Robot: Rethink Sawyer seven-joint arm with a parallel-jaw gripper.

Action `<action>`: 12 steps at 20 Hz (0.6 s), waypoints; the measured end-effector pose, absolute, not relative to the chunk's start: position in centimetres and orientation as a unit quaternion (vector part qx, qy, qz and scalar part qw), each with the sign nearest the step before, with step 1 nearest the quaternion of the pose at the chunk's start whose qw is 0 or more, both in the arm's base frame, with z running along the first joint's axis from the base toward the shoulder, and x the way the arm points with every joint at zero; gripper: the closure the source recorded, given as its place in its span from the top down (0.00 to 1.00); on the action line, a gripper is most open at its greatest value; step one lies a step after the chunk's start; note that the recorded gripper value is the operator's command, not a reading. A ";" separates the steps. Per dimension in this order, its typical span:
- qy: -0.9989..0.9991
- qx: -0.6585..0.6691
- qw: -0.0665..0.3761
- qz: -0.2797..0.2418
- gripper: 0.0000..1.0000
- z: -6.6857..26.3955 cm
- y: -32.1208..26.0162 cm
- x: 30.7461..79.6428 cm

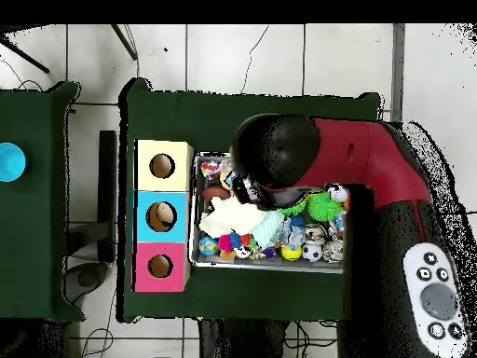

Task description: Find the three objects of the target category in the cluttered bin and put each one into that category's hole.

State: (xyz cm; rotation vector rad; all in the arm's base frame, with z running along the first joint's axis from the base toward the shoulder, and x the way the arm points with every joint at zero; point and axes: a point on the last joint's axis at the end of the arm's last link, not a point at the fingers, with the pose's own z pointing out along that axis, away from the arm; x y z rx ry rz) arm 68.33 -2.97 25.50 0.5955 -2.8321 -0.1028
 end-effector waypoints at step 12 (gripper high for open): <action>-0.962 0.228 0.147 -0.035 1.00 24.1 2.7 67.1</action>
